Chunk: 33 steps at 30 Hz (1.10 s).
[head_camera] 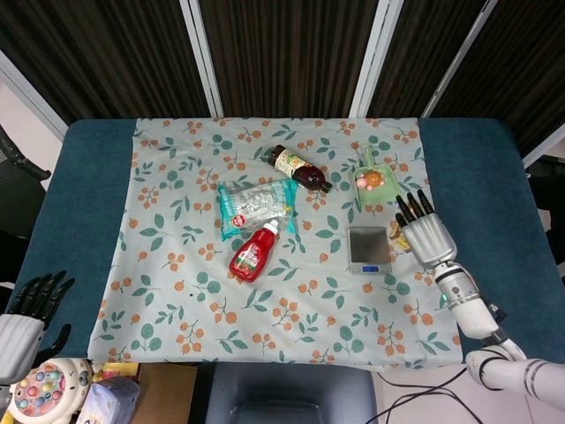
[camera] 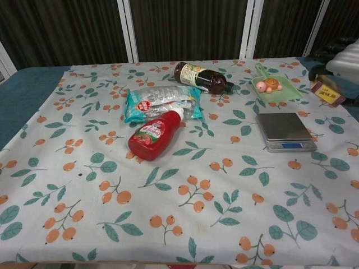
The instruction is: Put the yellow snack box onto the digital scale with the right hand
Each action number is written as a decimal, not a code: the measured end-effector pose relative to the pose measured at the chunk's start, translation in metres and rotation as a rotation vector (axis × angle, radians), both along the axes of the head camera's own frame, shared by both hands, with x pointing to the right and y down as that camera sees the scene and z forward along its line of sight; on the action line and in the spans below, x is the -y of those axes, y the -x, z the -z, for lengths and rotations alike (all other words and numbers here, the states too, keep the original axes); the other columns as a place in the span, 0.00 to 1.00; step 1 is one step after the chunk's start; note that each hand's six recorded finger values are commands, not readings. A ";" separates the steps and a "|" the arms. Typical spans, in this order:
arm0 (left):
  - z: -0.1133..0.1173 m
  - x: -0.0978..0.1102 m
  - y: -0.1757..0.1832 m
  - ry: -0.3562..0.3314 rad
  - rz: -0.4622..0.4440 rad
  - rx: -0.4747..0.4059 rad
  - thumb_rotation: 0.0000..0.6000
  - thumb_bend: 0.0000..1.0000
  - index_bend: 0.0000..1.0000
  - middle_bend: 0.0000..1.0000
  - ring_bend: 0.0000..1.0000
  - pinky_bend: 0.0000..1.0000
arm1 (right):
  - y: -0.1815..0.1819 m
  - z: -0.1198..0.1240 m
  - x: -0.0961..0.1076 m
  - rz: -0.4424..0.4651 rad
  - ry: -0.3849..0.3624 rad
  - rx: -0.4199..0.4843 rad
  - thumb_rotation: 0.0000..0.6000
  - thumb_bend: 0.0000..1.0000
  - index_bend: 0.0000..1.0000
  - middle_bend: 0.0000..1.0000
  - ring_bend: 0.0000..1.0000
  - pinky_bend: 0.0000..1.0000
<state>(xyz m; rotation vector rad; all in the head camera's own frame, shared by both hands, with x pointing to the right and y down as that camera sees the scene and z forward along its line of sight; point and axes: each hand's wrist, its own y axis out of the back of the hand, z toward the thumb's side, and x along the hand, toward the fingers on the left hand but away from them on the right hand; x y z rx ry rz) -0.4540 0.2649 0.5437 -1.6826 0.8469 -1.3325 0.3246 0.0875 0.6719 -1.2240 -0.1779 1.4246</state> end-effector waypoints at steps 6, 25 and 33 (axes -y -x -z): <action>0.003 -0.001 0.000 0.000 -0.004 -0.014 1.00 0.45 0.00 0.00 0.00 0.11 | 0.028 -0.007 -0.010 0.038 0.025 -0.071 1.00 0.91 1.00 0.14 0.00 0.00; 0.005 -0.003 -0.001 0.002 -0.010 -0.024 1.00 0.45 0.00 0.00 0.00 0.11 | 0.081 -0.043 -0.034 -0.006 0.141 -0.134 1.00 0.55 0.20 0.00 0.00 0.00; 0.005 -0.003 -0.001 0.001 -0.008 -0.022 1.00 0.45 0.00 0.00 0.00 0.11 | 0.077 -0.036 -0.032 -0.046 0.146 -0.104 1.00 0.29 0.00 0.00 0.00 0.00</action>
